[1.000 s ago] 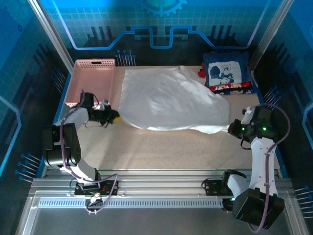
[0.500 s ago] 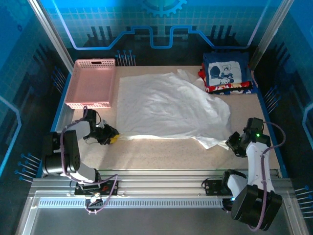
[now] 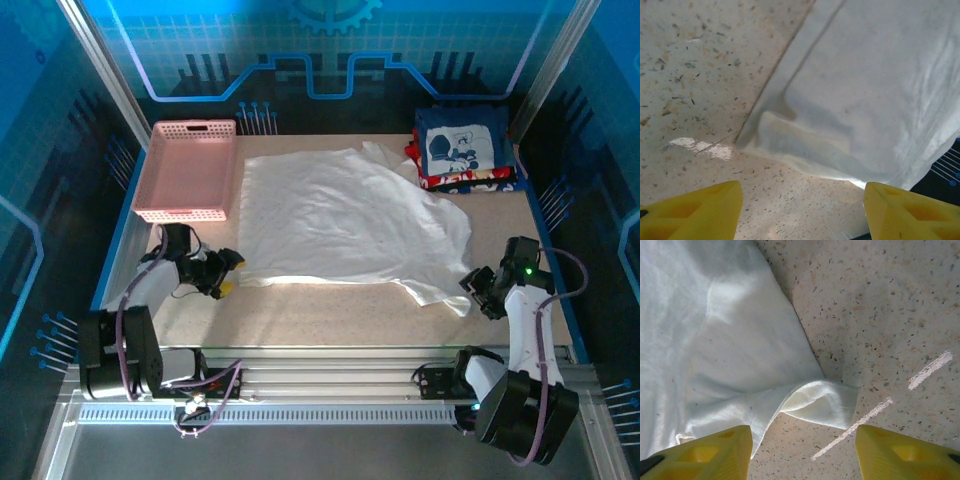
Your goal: Fold and stack the t-shirts
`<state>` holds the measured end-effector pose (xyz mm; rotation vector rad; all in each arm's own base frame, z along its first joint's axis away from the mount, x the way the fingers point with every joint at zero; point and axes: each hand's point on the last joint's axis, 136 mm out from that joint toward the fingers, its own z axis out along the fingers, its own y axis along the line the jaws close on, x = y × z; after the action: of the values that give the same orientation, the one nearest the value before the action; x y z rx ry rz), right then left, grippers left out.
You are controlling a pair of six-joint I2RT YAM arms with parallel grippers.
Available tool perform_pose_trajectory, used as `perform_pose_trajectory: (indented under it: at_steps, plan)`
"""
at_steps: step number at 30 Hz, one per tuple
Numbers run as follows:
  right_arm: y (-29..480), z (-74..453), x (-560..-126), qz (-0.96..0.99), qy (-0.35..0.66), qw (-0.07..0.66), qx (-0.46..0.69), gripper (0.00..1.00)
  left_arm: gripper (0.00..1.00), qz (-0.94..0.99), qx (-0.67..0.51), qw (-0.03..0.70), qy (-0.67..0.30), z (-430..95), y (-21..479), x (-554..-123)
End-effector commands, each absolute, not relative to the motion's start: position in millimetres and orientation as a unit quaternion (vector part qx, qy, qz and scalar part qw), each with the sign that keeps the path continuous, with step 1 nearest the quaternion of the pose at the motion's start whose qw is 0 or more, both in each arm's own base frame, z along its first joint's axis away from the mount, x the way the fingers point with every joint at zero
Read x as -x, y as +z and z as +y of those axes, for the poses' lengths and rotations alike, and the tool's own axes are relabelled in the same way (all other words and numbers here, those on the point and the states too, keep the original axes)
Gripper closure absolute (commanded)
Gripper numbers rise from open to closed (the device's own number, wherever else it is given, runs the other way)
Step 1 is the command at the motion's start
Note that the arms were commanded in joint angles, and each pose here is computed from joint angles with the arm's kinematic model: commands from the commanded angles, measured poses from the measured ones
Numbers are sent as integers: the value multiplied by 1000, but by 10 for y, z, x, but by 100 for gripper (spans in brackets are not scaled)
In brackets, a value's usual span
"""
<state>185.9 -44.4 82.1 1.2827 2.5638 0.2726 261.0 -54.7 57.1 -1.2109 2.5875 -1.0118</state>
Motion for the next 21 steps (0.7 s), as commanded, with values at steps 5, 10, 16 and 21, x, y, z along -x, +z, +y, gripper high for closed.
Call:
perform_pose_trajectory:
  at_steps: [5,10,16,21]
  plan:
    - [760,-377,-1743,889,85,58,-445,41,36,836,416,35,-356,-676,594,-2859]
    - [746,-412,-1642,886,57,23,-459,40,37,836,420,33,-350,-722,502,-2881]
    - [742,-375,-1779,870,95,30,-482,40,38,825,432,41,-364,-782,454,-2982]
    - [805,-311,-1967,845,168,32,-507,39,39,821,434,35,-369,-838,411,-3016]
